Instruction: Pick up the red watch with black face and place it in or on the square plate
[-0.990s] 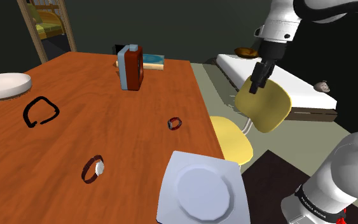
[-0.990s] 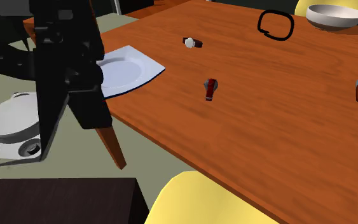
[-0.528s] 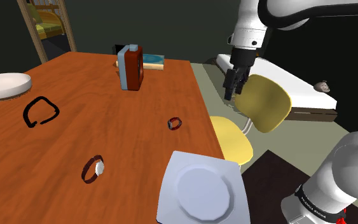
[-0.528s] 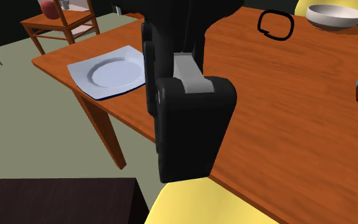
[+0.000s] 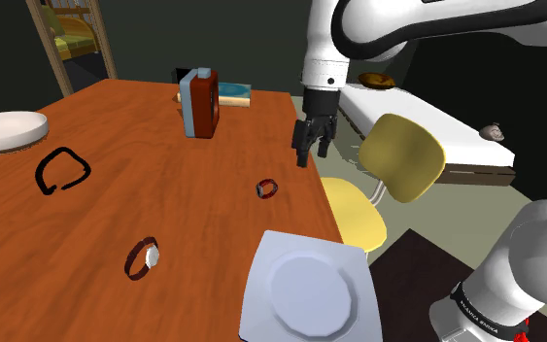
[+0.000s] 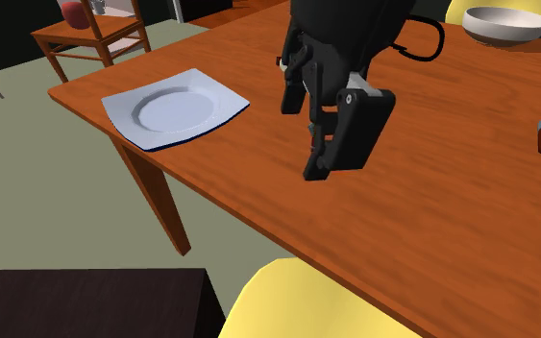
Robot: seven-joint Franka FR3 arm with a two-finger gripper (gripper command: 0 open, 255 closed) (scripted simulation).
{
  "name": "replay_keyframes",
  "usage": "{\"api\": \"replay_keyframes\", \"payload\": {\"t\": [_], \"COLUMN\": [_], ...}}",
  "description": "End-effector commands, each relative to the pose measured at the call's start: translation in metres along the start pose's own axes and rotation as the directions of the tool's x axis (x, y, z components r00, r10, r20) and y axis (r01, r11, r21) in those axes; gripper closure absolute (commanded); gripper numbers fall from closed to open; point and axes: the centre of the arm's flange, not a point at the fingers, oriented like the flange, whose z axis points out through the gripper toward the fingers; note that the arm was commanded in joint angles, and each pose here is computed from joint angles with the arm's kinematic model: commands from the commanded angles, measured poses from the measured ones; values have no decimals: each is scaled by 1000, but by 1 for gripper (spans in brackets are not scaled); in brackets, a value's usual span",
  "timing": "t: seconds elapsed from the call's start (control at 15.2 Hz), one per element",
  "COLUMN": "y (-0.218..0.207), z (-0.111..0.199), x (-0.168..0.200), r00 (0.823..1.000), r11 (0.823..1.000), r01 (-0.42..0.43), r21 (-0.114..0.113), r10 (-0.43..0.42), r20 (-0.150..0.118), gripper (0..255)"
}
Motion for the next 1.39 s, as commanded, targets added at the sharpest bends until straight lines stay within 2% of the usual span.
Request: {"api": "replay_keyframes", "payload": {"t": [0.0,0.4,0.92,1.32], "y": [-17,-71,-73,-73], "z": [10,36,76,76], "x": [17,70,69,69], "r00": [1000,998,998,998], "r11": [1000,999,999,999], "r01": [5,22,22,22], "r21": [10,39,39,39], "r10": [-5,-24,-24,-24], "r20": [13,52,52,52], "gripper": [0,0,0,0]}}
